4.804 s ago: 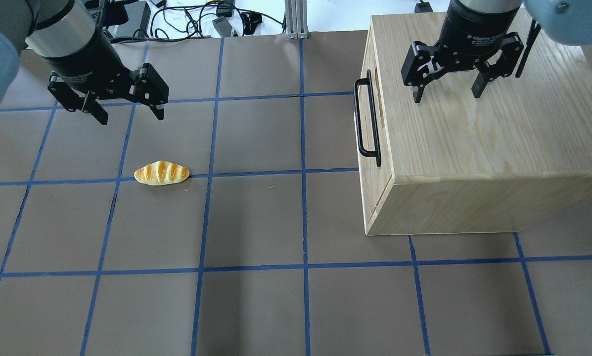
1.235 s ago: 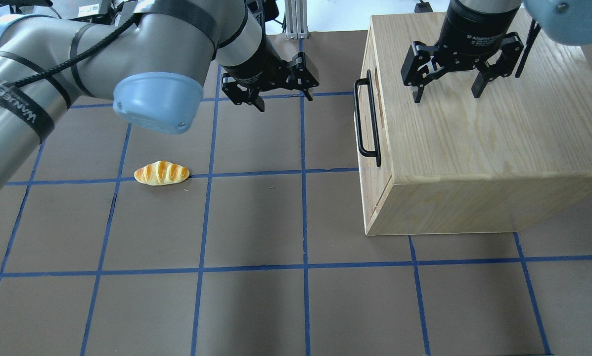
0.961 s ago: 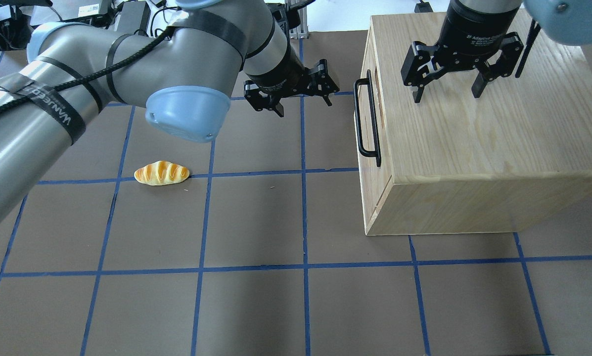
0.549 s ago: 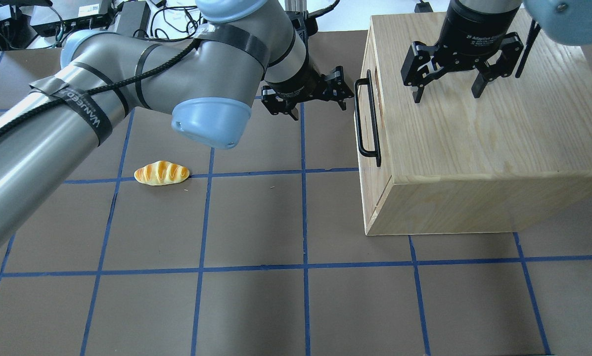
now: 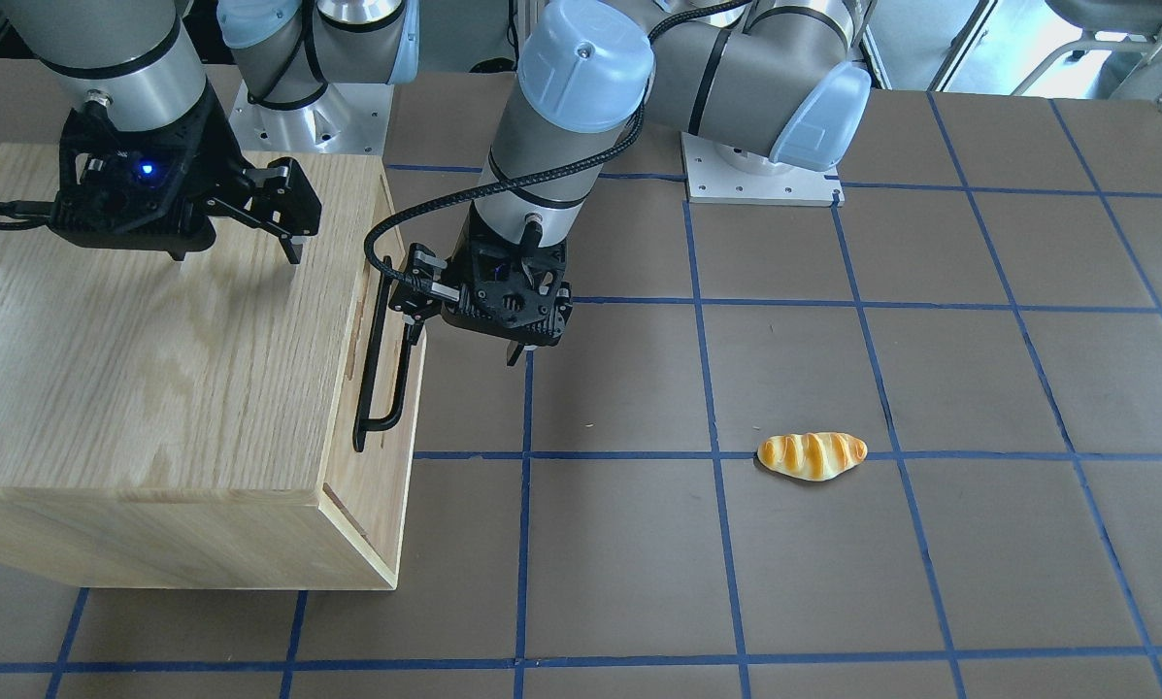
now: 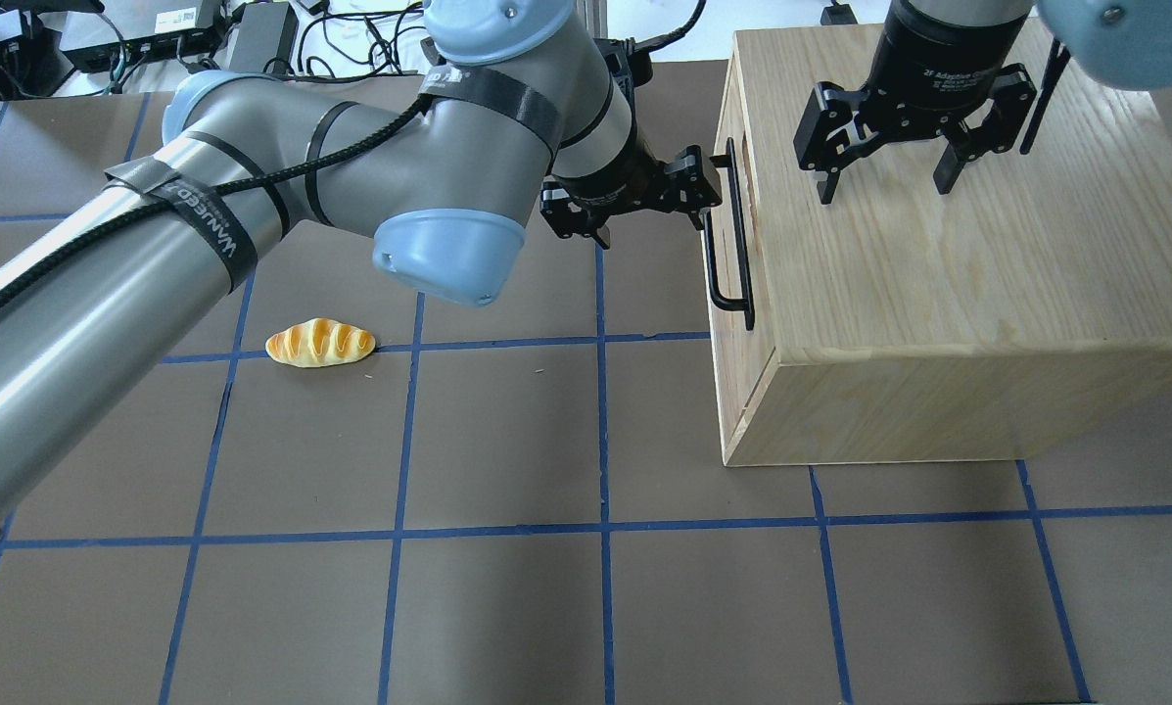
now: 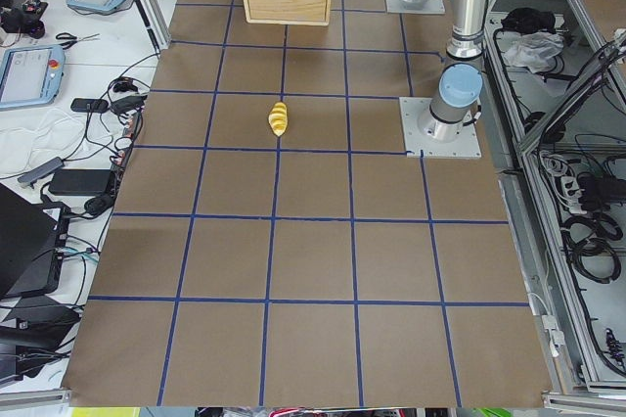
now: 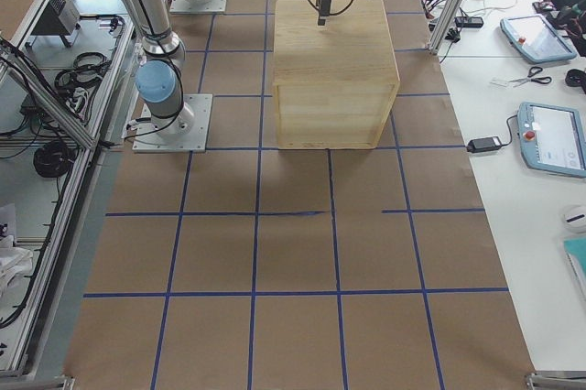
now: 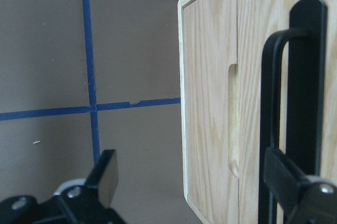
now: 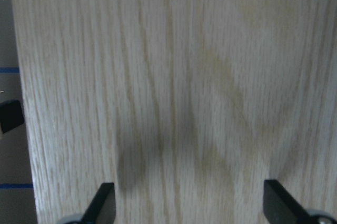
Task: Open upper drawer
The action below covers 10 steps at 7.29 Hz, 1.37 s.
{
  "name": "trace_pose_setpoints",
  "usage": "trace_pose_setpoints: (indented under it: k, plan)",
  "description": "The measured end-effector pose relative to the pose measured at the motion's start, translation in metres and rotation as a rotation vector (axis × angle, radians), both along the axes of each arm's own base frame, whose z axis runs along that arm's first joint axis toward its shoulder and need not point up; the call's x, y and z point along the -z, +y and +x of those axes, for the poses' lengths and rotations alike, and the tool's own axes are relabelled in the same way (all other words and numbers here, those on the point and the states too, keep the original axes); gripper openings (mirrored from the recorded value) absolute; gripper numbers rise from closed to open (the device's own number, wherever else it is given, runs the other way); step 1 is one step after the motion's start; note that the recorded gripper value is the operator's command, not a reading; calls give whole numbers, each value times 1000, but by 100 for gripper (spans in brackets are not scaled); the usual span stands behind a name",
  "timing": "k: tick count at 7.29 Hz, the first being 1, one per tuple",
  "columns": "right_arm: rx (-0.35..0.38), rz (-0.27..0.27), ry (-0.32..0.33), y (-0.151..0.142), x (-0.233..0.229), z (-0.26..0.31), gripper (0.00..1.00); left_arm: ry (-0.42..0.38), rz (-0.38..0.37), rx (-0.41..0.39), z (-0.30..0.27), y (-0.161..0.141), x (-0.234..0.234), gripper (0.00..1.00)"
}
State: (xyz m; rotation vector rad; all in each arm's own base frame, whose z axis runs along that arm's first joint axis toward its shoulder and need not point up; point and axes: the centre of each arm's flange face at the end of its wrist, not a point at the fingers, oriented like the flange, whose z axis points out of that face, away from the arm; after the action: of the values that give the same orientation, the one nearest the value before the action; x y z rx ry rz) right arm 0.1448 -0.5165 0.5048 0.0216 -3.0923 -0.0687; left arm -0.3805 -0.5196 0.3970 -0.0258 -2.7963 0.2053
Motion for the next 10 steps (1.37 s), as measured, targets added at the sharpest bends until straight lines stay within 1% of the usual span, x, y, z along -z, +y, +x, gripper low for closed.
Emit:
trace_pose_setpoints:
  k: [10]
  plan:
    - [0,0,0,0,0,0,100,13,-40,39,-21,-2,17,100]
